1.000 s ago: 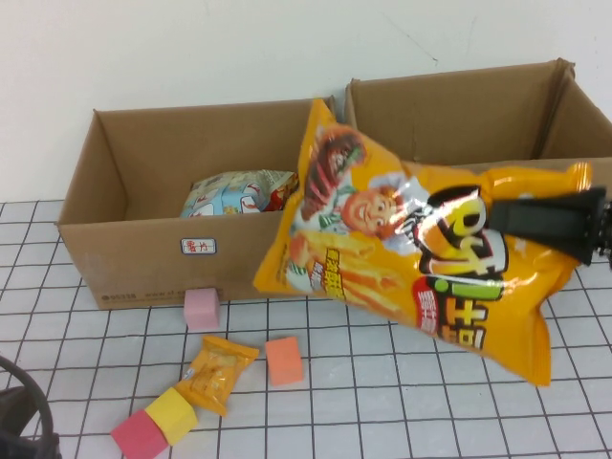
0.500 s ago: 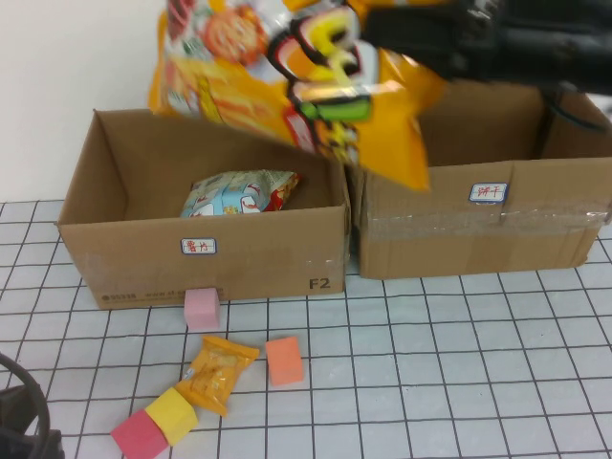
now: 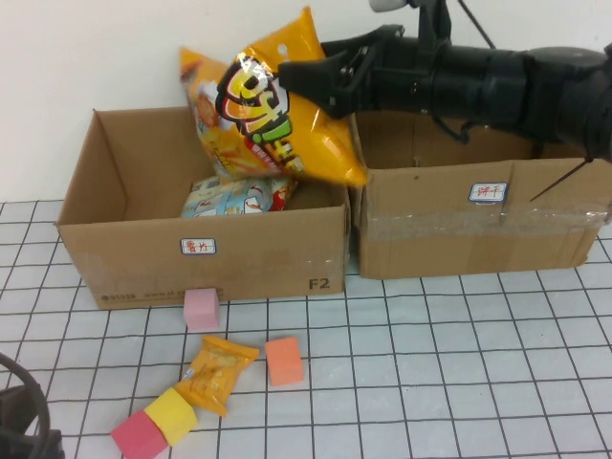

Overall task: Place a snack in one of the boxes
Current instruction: Place the potato chip in the potato chip box, then pick up the biscuit

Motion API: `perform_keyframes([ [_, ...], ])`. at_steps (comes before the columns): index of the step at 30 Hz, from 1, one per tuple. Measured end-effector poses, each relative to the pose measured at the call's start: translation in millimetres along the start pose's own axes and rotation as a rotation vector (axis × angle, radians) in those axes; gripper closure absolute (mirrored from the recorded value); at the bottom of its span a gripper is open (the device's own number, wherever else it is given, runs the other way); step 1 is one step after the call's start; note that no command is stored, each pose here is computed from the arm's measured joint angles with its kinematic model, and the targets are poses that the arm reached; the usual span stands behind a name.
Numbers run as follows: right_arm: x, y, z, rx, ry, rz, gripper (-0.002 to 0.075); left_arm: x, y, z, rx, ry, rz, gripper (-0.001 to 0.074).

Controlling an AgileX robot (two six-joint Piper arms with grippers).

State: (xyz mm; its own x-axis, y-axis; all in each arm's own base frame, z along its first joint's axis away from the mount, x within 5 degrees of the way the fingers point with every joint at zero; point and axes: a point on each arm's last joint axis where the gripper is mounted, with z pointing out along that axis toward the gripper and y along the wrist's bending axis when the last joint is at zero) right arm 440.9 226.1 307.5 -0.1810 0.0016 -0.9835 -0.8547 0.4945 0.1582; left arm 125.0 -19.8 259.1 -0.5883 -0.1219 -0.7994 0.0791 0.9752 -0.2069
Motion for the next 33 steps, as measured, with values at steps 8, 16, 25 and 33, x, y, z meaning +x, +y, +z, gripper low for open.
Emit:
perform_keyframes([
  [8, -33, 17, -25, -0.035, 0.046, -0.188, 0.0230, 2, -2, 0, 0.017, 0.024, 0.009, 0.0736],
  [16, -106, 71, -94, -0.044, 0.168, -0.566, 0.0662, 6, -13, 11, 0.160, 0.111, 0.066, 0.0721],
  [25, -134, 121, -180, 0.093, 0.551, -0.674, 0.0724, -5, -17, 63, 0.266, 0.311, 0.161, 0.0310],
  [33, -119, 123, -218, 0.301, 0.750, -0.614, 0.0726, -39, -33, 125, 0.305, 0.398, 0.259, 0.0229],
])
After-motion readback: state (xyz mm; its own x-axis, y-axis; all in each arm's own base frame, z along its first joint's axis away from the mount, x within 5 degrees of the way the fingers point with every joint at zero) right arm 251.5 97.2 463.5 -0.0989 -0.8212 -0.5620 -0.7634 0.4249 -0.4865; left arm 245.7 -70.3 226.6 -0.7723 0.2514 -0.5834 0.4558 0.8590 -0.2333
